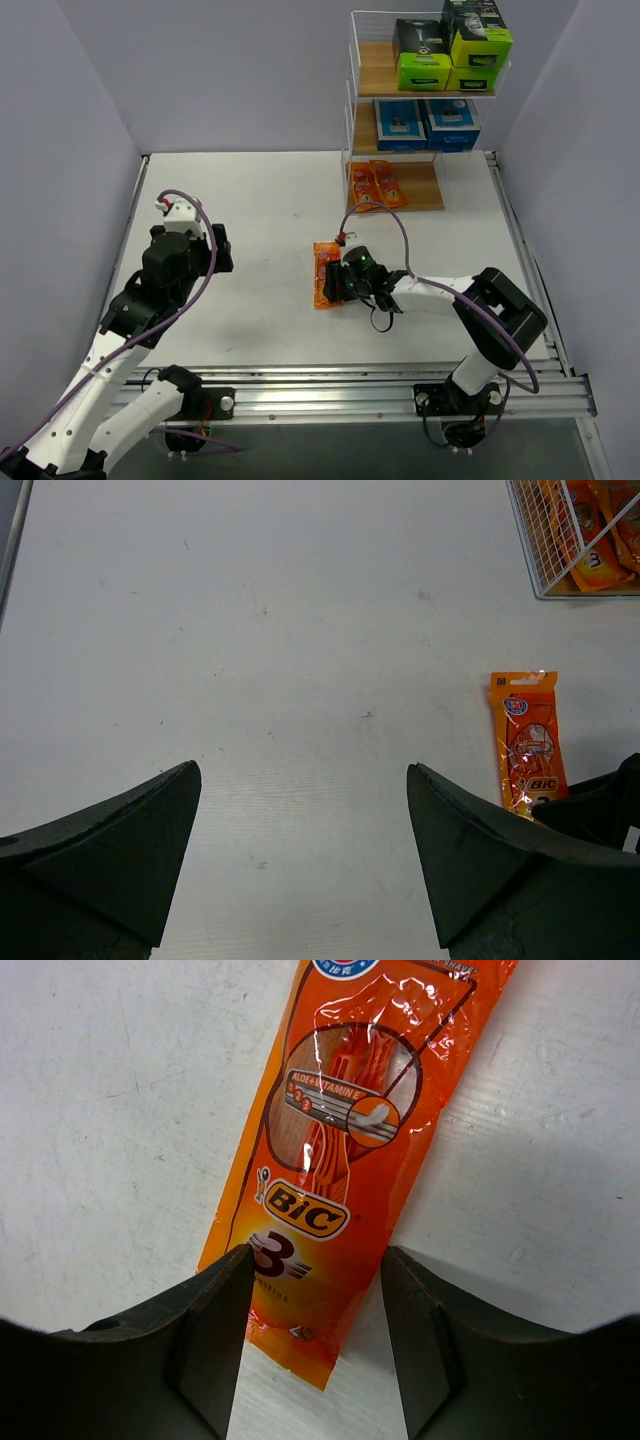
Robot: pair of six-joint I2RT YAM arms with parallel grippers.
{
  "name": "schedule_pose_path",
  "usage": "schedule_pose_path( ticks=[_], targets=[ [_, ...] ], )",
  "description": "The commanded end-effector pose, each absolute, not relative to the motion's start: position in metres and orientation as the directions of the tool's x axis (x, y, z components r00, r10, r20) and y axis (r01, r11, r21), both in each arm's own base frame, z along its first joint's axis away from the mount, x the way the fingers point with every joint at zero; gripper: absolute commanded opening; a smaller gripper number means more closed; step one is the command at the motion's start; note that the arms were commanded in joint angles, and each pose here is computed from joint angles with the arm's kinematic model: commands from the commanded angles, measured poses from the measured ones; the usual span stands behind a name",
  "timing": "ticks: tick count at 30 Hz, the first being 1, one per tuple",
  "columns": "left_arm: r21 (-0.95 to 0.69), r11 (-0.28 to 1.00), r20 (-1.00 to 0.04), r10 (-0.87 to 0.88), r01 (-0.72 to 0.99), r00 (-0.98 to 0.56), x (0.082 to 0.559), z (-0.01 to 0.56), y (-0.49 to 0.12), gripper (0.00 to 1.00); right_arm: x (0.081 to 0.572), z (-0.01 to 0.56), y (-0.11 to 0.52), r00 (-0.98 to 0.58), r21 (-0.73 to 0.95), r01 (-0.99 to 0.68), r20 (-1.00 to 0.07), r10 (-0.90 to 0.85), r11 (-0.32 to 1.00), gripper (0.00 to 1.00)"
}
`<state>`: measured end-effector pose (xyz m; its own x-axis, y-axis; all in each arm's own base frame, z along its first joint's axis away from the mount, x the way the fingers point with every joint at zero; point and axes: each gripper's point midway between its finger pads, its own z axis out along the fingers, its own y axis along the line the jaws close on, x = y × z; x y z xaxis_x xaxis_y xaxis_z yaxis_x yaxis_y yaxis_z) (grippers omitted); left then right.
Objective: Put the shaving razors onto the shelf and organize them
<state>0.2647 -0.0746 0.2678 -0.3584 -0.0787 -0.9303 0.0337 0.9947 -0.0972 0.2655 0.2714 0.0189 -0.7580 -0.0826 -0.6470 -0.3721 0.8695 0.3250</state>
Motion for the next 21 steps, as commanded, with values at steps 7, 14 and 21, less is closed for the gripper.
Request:
schedule_pose_path(
  ticks=[7,14,21],
  targets=[
    [-0.123,0.992,-0.944,-0.106,0.033,-0.312,0.2703,0.2809,-0.0763,0.93,0.2632,0.0054,0.2721,-0.78,0.291,-0.334,-0.62,-0.09,0.896,0.38],
    [-0.121,0.992,-0.943,-0.104,0.033,-0.316,0.2706,0.2798,-0.0765,0.93,0.2615,0.0042,0.273,-0.788,0.308,-0.32,-0.611,-0.072,0.896,0.14],
    [-0.121,0.992,-0.943,-0.105,0.031,-0.317,0.2705,0.2795,-0.0762,0.93,0.2604,0.0092,0.2686,-0.786,0.311,-0.308,-0.616,-0.056,0.899,0.01]
  ],
)
